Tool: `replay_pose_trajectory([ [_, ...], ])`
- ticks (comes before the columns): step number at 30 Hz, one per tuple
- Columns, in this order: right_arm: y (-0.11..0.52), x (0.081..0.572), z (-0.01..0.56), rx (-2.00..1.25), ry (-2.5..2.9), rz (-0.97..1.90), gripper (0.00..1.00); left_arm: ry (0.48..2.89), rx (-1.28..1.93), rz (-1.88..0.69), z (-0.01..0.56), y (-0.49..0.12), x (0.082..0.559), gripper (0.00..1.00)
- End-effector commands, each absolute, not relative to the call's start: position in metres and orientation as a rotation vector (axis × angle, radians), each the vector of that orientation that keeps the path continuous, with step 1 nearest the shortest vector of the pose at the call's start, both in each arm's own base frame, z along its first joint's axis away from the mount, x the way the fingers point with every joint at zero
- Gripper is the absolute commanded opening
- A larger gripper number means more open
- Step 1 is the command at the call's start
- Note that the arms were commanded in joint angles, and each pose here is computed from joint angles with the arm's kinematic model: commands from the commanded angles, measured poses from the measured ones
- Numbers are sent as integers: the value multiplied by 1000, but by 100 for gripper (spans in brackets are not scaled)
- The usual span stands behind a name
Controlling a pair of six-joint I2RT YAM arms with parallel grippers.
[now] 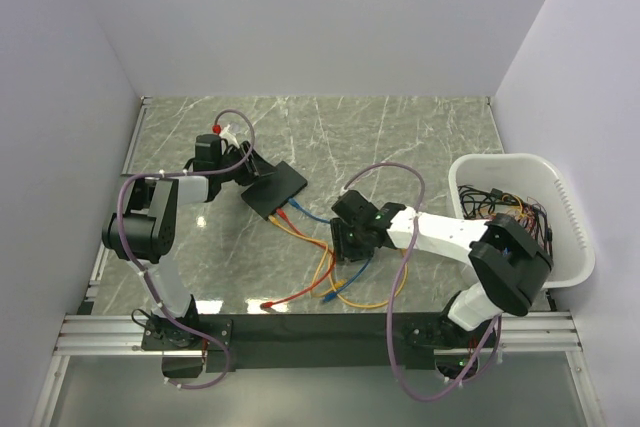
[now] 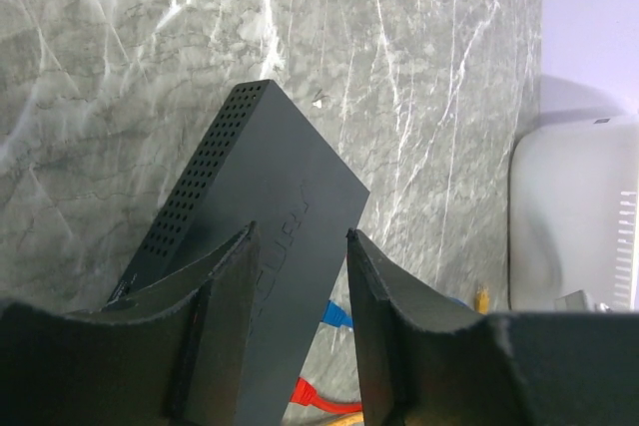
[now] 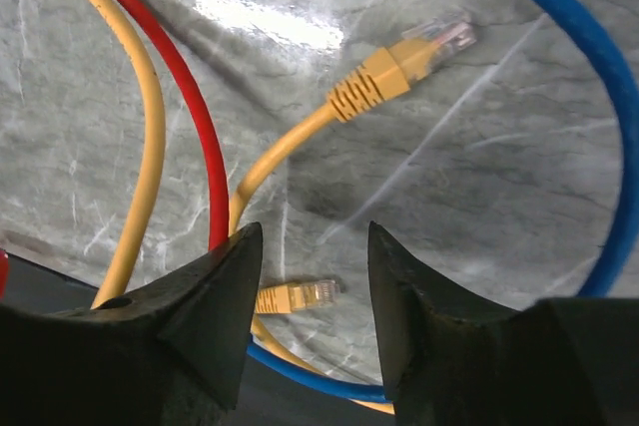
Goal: Insert the plug into the switch port
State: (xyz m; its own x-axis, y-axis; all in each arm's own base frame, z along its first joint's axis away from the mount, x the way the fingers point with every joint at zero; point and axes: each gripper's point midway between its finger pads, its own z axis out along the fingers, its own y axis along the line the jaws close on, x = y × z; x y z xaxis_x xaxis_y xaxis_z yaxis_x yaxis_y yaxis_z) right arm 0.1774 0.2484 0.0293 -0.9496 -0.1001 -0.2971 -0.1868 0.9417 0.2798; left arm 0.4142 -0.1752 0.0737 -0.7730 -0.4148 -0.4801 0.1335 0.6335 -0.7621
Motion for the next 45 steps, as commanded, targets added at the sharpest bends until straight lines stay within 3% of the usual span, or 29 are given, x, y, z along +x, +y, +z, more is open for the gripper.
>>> replay_pose_trajectory([
  [1, 275, 189, 45, -207, 2748, 540, 55, 2158, -154, -1101, 92, -177, 413, 46],
  [15, 298, 193, 67, -227, 2678, 630, 56, 2165, -150, -1094, 89, -176, 411, 46],
  [25, 293, 197, 29, -245, 2774, 443, 56, 2168, -152, -1094, 88, -176, 408, 45],
  [31, 288, 193, 15, -253, 2803, 361, 48, 2167, -147, -1084, 90, -175, 406, 45],
  [37, 285, 198, 20, -239, 2772, 328, 26, 2165, -154, -1105, 89, -177, 405, 45],
  [45, 293, 207, 42, -265, 2714, 369, 24, 2165, -152, -1100, 93, -176, 403, 45],
])
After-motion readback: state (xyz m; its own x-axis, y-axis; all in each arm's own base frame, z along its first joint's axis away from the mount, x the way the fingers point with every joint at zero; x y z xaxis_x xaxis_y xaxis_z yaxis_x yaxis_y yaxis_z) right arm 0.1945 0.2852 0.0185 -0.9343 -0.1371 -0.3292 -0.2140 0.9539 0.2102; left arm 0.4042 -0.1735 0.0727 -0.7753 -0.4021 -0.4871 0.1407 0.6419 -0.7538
